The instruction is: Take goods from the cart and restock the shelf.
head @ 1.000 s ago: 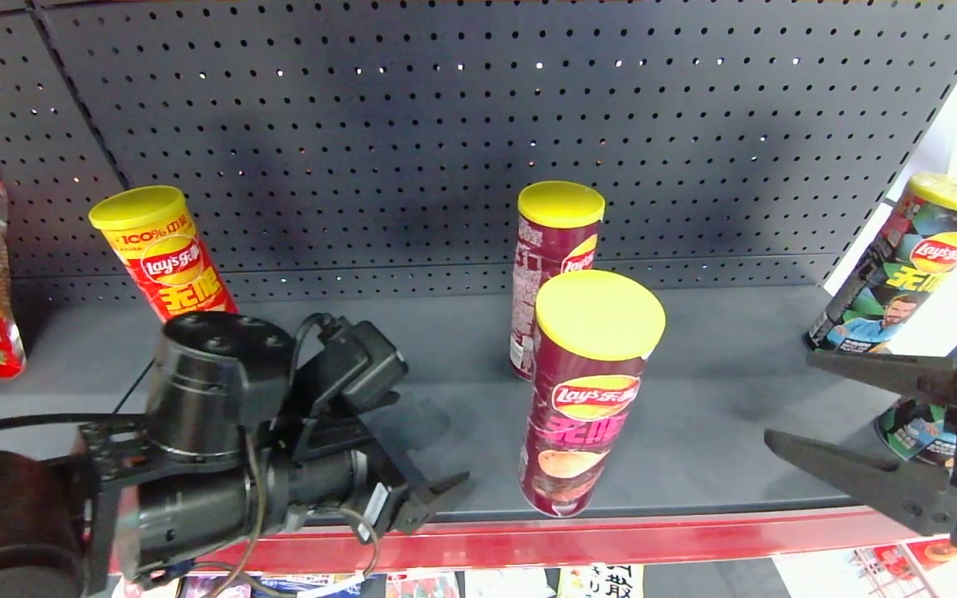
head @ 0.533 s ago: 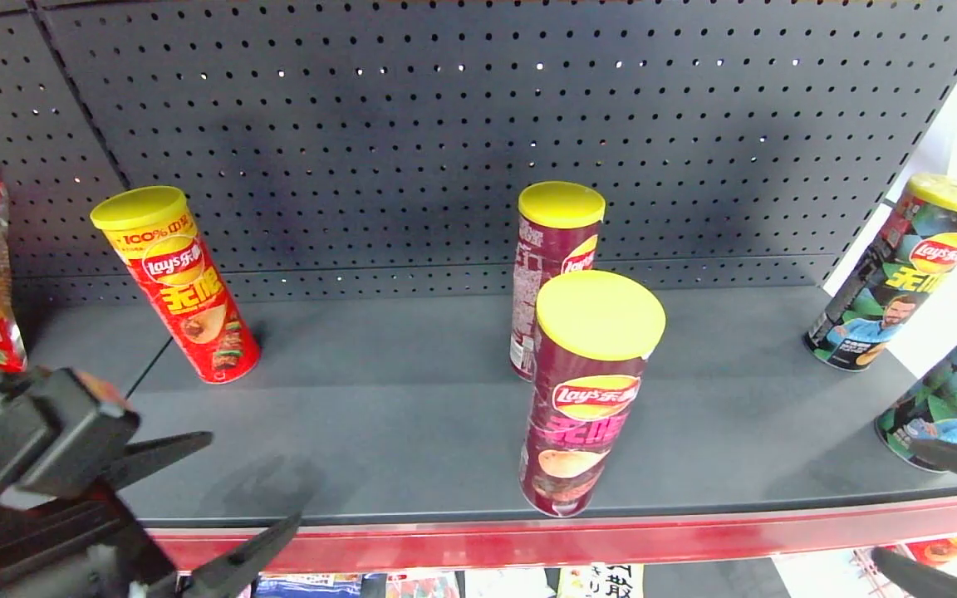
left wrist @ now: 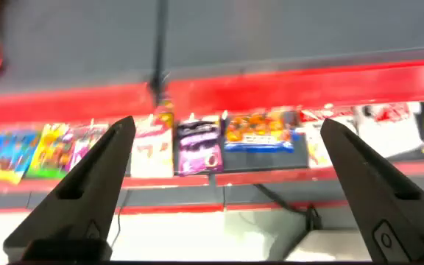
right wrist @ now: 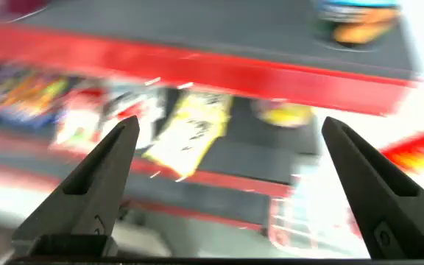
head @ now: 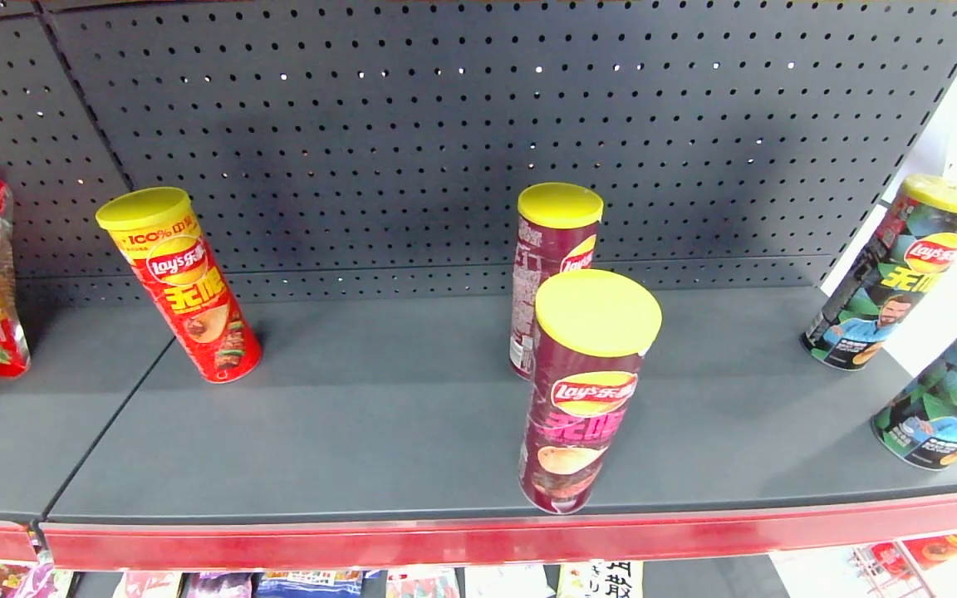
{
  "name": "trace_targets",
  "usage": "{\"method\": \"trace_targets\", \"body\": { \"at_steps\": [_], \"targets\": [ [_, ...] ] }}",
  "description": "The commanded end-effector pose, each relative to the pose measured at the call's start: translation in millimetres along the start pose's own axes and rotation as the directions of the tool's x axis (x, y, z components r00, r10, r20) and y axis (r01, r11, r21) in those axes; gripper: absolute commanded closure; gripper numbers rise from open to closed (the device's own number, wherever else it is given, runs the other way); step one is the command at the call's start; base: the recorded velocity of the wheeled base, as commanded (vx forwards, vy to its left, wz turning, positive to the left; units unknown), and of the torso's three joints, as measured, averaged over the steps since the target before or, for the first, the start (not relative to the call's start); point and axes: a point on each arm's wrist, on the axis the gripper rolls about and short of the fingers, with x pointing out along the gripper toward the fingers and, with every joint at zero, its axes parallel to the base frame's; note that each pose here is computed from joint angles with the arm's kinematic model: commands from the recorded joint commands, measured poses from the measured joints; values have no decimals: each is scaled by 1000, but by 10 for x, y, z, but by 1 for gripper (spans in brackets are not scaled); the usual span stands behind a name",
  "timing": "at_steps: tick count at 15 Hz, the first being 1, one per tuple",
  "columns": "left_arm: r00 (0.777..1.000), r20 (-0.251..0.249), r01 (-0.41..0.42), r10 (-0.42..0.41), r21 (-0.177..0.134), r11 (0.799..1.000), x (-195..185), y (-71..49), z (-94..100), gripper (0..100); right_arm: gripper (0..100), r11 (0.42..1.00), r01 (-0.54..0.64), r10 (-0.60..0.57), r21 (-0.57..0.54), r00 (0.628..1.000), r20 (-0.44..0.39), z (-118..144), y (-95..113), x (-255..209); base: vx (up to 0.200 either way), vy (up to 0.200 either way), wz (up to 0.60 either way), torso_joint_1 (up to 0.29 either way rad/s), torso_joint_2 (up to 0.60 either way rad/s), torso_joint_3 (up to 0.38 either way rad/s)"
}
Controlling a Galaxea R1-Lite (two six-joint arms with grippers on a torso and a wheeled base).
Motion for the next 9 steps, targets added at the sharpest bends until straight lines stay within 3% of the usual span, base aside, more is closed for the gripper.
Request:
{"method": "trace_targets", "body": {
  "at_steps": [1, 3, 5, 7, 8, 9],
  "targets": [
    [995, 48, -86, 89, -60, 994, -124, 25, -339, 0, 0, 990, 136, -137, 28, 990, 17, -16, 19, -29, 0, 0, 0, 0, 0, 0],
    [986, 35, -155, 161, -127, 980, -186, 12, -443, 0, 0, 971, 237, -237, 44, 972, -7, -93, 33, -12, 0, 0, 0, 0, 0, 0],
    [981, 81, -160, 176, -169, 972, -224, 10, -477, 0, 0, 948, 314, -315, 55, 949, 22, -265, 68, -32, 0, 0, 0, 0, 0, 0],
    [975, 183, -91, 128, -198, 976, -235, 0, -478, 0, 0, 933, 353, -354, 71, 935, 8, -340, 54, 21, 0, 0, 0, 0, 0, 0],
    [952, 284, -59, 118, -210, 976, -195, -6, -432, 0, 0, 939, 336, -339, 78, 940, 30, -337, 53, 37, 0, 0, 0, 0, 0, 0],
    [943, 326, -5, 66, -183, 983, -80, -39, -520, 0, 0, 955, 286, -290, 77, 956, 48, -344, 61, 56, 0, 0, 0, 0, 0, 0]
  ]
}}
